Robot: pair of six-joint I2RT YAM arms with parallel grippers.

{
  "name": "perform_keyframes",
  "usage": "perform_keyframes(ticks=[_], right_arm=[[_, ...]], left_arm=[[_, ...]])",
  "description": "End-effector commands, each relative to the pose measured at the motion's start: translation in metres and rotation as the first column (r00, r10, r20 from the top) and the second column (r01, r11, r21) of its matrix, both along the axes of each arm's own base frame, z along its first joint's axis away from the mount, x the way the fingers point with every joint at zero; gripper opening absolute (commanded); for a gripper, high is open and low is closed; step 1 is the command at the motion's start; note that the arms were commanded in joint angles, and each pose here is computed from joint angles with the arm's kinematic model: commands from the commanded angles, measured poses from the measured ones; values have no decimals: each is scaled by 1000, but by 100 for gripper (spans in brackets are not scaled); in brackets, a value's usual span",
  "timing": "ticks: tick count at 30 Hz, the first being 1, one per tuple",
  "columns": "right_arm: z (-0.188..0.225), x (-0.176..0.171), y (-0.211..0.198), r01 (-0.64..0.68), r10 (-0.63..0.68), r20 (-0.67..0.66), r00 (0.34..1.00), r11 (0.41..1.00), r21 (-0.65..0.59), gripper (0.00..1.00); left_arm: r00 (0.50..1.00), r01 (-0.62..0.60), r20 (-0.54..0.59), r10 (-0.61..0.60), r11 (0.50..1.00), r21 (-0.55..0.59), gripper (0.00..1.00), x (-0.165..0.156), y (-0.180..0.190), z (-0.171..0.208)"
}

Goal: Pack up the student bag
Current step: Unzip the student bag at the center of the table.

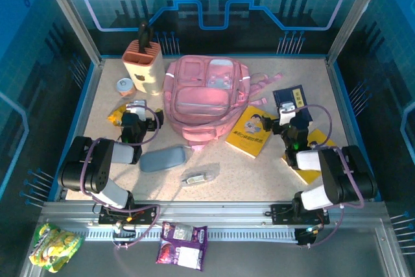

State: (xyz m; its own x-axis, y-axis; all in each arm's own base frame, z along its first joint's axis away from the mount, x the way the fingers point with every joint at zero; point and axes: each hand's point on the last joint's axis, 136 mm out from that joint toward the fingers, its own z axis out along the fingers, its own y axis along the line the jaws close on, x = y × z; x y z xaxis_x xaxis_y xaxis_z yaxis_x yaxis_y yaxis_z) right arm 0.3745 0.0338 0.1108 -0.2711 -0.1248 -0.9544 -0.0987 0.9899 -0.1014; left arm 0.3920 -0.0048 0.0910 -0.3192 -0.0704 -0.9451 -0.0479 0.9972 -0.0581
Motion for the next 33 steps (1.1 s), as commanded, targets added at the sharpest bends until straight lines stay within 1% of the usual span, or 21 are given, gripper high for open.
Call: perform_keyframes(ticks=[1, 3, 4, 8, 10, 13, 14, 16, 17, 18, 19, 21, 22, 23, 25, 26, 28, 30, 31, 33], right_arm=[[25, 0, 2, 0, 0, 38, 999, 1000, -6, 100], [36, -4, 9, -36, 36, 21, 999, 999, 8, 100], [40, -5, 9, -32, 32, 13, 999, 999, 25, 100], [57, -6, 3, 17, -11, -54, 998, 995, 102, 100], [65, -7, 1, 51, -35, -93, 995, 985, 167, 100], [68, -14, -7, 156, -95, -207, 974, 940, 304, 100], [66, -17, -6, 157, -79, -241, 967, 932, 326, 100], [61, -23, -6, 160, -50, -291, 955, 917, 367, 100], [56, -26, -10, 201, -77, -312, 947, 900, 388, 100], [50, -29, -17, 254, -108, -341, 934, 870, 422, 100], [47, -31, -21, 275, -104, -357, 928, 836, 474, 100], [41, -33, -24, 298, -75, -391, 917, 780, 550, 100], [37, -34, -28, 322, -79, -417, 906, 767, 555, 100], [34, -34, -28, 333, -80, -436, 897, 770, 544, 100], [30, -35, -29, 336, -83, -457, 885, 794, 506, 100], [30, -35, -29, 337, -87, -461, 883, 801, 494, 100], [27, -38, -30, 355, -94, -494, 864, 810, 467, 100], [27, -38, -27, 350, -89, -521, 849, 833, 429, 100], [25, -40, -26, 359, -104, -536, 838, 844, 399, 100], [27, -40, -12, 311, -52, -539, 841, 861, 403, 100]], left_arm=[[997, -24, 79, 24, 1000, -2, 99, -6, 7, 20], [994, -12, 106, 12, 1000, -3, 99, -12, 5, 27], [993, -10, 118, 10, 1000, -3, 99, -16, 5, 31], [988, -28, 153, 29, 1000, -9, 99, -26, 8, 52], [988, -25, 153, 28, 999, -26, 99, -30, 7, 63], [985, 3, 170, 13, 995, -96, 99, -33, 0, 89], [986, 16, 167, 6, 992, -128, 99, -34, -3, 94], [990, -14, 132, 45, 973, -229, 99, -37, -1, 107], [992, -32, 111, 62, 966, -256, 99, -39, 0, 112], [994, -52, 78, 76, 959, -280, 99, -42, 1, 114], [994, -66, 66, 89, 953, -295, 99, -44, 2, 117], [994, -51, 79, 80, 946, -320, 99, -49, 0, 122], [992, -62, 86, 97, 936, -346, 99, -52, 1, 122], [989, -76, 90, 118, 924, -375, 99, -55, 3, 122], [989, -84, 78, 130, 897, -433, 99, -60, 2, 123], [991, -88, 54, 126, 888, -451, 99, -63, 0, 122], [991, -126, -31, 127, 864, -488, 99, -66, -2, 116], [993, -118, -78, 91, 855, -505, 99, -68, -10, 112], [991, -125, -103, 83, 839, -529, 99, -69, -12, 110], [990, -109, -135, 38, 817, -567, 99, -71, -23, 110]])
